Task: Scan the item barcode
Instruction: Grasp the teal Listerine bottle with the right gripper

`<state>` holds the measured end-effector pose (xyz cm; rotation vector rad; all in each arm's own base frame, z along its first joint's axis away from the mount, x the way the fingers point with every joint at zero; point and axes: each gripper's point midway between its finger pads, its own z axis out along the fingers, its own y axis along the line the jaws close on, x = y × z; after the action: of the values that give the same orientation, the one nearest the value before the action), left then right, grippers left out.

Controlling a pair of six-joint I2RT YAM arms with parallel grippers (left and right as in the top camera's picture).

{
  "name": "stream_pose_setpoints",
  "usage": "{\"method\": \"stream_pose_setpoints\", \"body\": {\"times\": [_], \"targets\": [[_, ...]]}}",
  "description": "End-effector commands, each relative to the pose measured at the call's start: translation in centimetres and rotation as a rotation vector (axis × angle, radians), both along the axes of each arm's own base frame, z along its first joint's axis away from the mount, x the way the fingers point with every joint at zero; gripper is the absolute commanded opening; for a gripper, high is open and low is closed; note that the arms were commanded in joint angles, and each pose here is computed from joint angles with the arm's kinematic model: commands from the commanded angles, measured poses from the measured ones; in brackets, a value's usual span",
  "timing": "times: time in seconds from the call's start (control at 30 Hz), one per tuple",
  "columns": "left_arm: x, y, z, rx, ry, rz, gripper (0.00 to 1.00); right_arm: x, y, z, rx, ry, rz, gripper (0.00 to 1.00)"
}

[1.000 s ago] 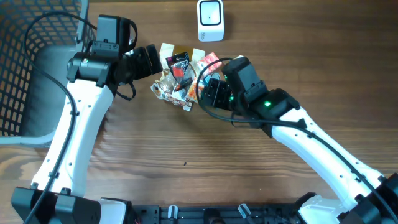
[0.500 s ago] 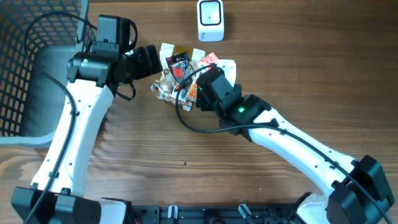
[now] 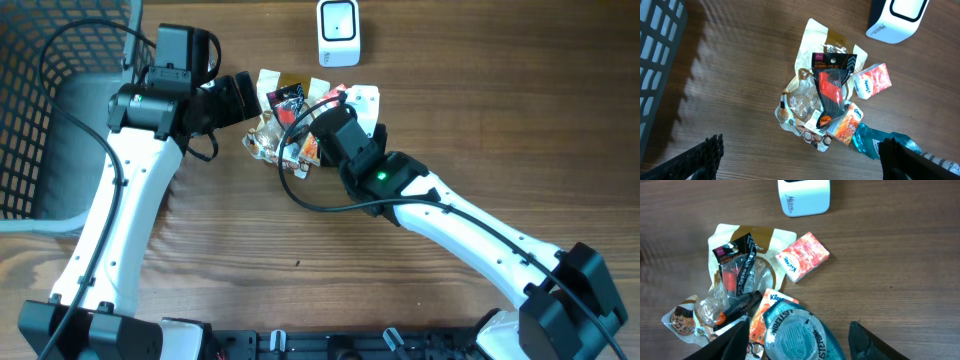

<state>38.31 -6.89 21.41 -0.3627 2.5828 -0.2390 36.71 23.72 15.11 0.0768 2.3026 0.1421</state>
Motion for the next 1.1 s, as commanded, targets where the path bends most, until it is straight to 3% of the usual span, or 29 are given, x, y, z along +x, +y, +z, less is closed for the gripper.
{"method": "stream_pose_setpoints", "body": {"times": [0.0, 0.4, 0.63, 0.93, 1.0, 1.07], "targets": [[0.2, 0.1, 0.0, -0.002, 0.0, 0.016, 1.0, -0.1, -0.3, -0.4, 0.056, 0.019, -0.093, 0.62], [0.2, 0.1, 0.0, -0.002, 0.0, 0.016, 1.0, 0.8, -0.2, -2.8, 0.065, 0.023, -0.168, 0.61], [0.2, 0.1, 0.0, -0.002, 0.0, 0.016, 1.0, 1.3, -0.8, -1.9, -0.015, -0.021, -0.152, 0.57], [0.2, 0.1, 0.0, -0.002, 0.0, 0.016, 1.0, 1.5, -0.4, 0.5, 0.0, -0.041, -0.127, 0.58], [0.2, 0.1, 0.0, -0.002, 0.0, 0.016, 1.0, 1.2, -0.1, 0.2, 0.007, -0.018, -0.109, 0.63], [0.2, 0.1, 0.0, -0.002, 0.0, 0.016, 1.0, 1.0, 0.8, -0.1, 0.005, 0.006, -0.036, 0.76]]}}
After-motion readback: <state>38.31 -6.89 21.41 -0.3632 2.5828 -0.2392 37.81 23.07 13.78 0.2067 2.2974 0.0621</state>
